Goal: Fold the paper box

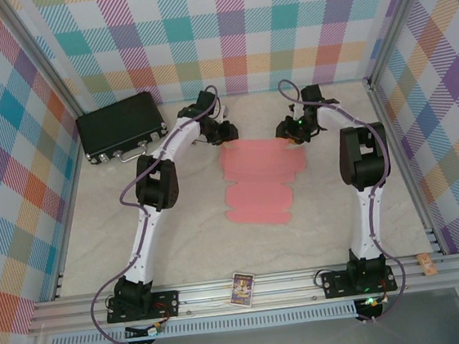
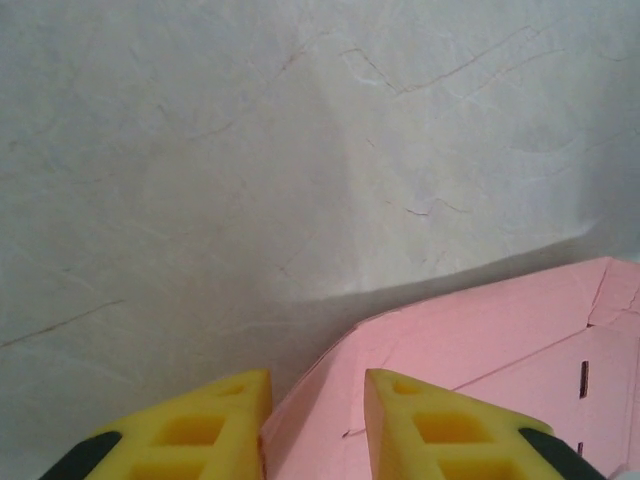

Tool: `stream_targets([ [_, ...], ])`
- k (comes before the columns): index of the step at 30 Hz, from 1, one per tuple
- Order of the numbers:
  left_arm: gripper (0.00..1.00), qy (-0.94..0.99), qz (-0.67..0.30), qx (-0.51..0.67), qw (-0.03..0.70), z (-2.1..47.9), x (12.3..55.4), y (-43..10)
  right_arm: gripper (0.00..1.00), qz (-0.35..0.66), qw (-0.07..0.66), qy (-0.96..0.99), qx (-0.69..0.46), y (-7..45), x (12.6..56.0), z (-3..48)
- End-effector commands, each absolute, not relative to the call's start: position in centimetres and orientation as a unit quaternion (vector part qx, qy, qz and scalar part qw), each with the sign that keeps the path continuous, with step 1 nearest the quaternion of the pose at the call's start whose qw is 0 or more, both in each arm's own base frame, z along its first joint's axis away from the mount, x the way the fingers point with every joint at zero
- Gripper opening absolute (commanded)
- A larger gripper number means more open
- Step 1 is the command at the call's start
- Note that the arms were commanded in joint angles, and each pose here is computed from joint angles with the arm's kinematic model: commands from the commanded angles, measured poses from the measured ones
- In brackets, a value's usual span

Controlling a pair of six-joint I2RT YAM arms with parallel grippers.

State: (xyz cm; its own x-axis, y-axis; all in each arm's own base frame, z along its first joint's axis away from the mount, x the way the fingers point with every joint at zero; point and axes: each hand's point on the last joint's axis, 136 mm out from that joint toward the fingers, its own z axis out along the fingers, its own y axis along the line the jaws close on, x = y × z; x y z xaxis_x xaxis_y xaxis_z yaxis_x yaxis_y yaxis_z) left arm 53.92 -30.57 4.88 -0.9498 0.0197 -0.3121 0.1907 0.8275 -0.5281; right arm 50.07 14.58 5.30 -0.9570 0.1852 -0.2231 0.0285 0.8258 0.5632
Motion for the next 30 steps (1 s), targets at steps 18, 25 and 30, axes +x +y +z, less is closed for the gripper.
stream_targets([
  [18, 0.43, 0.912, -0.371, 0.089, 0.147, 8.7, 52.9, -34.2, 0.38, 0.336, 0.137, 0.931, 0.044, 17.0, 50.3, 7.2],
  [25, 0.46, 0.908, -0.380, 0.100, 0.145, 9.0, 52.5, -34.8, 0.38, 0.336, 0.134, 0.931, 0.048, 17.0, 50.3, 6.7],
  [30, 0.43, 0.905, -0.385, 0.110, 0.142, 9.1, 52.0, -35.4, 0.38, 0.338, 0.132, 0.931, 0.049, 17.1, 50.3, 6.6],
])
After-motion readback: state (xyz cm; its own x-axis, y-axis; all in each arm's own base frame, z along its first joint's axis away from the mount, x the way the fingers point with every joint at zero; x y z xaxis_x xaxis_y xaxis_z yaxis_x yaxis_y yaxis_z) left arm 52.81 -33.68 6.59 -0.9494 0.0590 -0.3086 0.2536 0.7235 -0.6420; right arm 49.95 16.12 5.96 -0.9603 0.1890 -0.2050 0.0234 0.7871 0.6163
